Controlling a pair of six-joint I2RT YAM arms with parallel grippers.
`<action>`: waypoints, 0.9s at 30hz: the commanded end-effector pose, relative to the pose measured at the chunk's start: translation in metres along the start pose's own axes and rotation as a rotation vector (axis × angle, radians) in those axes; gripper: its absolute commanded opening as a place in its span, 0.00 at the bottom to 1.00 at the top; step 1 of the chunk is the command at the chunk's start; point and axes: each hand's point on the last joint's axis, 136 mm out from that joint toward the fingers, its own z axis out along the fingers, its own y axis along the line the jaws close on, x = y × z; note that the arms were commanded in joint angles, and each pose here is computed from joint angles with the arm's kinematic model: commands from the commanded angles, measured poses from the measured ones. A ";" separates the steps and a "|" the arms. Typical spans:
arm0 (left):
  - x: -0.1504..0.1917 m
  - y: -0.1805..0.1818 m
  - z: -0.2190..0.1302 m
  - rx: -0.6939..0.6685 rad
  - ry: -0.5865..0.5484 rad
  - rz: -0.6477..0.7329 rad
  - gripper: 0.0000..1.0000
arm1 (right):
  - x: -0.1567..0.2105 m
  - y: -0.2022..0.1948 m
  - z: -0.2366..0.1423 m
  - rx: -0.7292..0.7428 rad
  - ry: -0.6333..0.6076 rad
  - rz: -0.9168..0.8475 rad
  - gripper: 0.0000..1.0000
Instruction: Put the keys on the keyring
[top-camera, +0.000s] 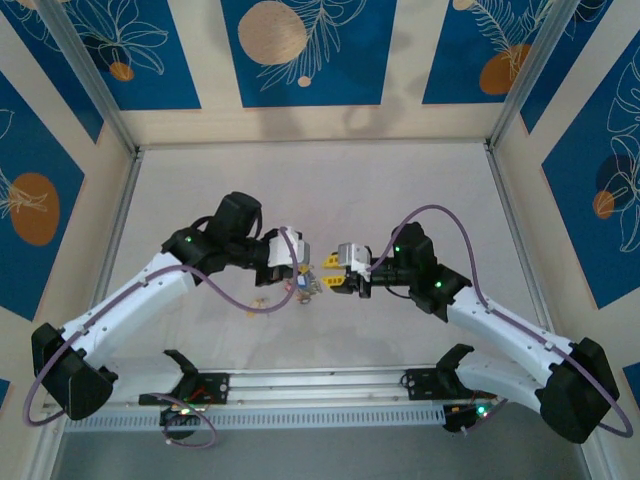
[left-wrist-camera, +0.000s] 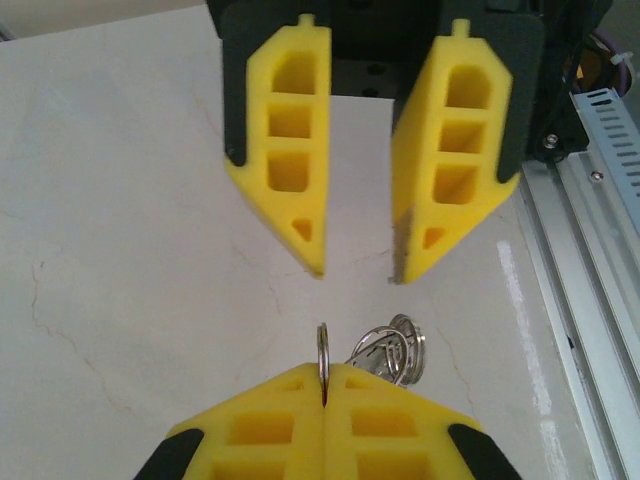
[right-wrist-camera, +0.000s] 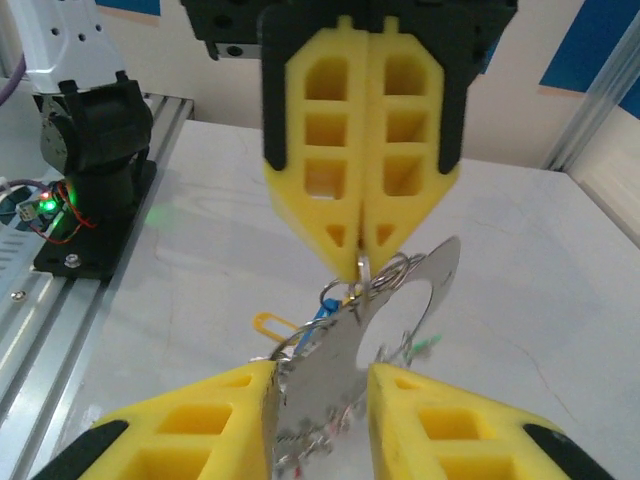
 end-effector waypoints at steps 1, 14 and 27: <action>-0.015 -0.009 -0.004 0.011 -0.057 0.081 0.00 | -0.011 -0.006 0.002 0.026 -0.005 -0.052 0.31; -0.021 -0.017 0.000 0.059 -0.093 0.084 0.00 | -0.011 0.001 0.016 -0.004 0.028 -0.069 0.22; -0.018 -0.019 -0.013 -0.026 -0.119 0.125 0.27 | -0.029 -0.002 0.010 0.061 -0.123 -0.104 0.00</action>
